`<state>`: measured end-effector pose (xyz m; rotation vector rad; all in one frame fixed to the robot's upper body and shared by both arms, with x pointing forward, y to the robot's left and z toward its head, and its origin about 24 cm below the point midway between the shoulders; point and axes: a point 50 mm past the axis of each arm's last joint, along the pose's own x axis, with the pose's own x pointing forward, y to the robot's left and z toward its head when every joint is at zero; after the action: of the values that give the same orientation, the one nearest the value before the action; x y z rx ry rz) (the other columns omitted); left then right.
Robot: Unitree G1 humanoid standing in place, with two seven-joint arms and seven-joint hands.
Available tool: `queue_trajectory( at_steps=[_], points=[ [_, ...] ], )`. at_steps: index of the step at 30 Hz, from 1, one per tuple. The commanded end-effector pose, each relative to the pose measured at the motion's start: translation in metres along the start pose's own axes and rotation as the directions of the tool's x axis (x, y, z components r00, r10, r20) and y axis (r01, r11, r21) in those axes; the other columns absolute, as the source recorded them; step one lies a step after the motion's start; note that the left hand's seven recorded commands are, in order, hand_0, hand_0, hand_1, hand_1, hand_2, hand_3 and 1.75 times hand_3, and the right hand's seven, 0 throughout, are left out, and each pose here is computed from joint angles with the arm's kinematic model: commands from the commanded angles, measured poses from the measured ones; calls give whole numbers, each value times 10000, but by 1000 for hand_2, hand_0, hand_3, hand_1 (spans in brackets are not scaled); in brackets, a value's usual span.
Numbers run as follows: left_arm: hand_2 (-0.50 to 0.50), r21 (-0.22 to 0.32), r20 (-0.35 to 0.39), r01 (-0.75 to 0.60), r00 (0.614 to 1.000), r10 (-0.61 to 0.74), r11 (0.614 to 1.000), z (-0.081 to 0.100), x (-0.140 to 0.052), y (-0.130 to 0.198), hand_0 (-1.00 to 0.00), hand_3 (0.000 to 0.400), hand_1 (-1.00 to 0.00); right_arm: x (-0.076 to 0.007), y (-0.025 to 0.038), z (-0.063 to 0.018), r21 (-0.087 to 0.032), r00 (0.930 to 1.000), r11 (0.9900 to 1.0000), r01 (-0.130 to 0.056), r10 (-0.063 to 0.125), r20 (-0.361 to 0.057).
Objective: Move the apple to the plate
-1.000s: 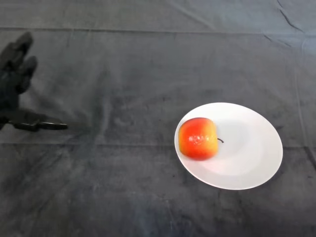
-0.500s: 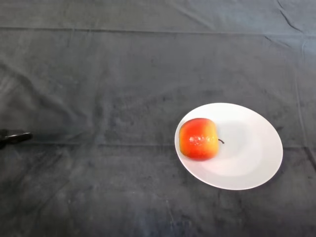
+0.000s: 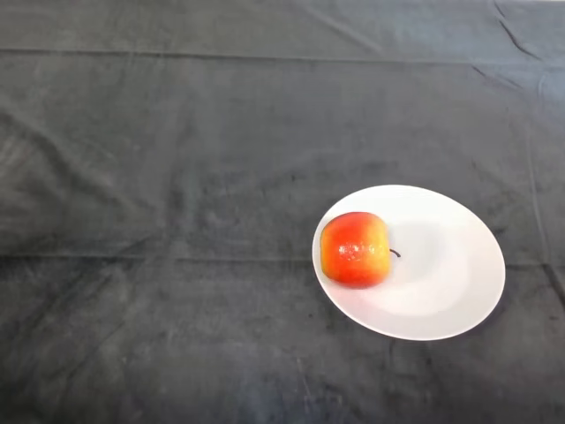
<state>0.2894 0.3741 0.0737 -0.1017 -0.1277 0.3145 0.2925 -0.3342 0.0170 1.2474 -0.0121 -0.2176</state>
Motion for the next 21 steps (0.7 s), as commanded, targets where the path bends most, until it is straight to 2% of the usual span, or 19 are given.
queue_trajectory(
  at_steps=[1,11,21],
  points=[
    [0,216,-306,-862,9958,868,9960,21,-114,284,0,0,0,-8,15,80,-25,9997,10000,-10,11,242],
    [0,-217,-253,-2184,9757,2178,9756,34,-186,455,0,0,0,-8,15,80,-22,9997,10000,-11,12,242],
    [0,-474,-92,-2895,9572,2894,9560,71,-177,491,0,0,0,-8,15,80,-21,9997,10000,-12,12,242]
  ],
)
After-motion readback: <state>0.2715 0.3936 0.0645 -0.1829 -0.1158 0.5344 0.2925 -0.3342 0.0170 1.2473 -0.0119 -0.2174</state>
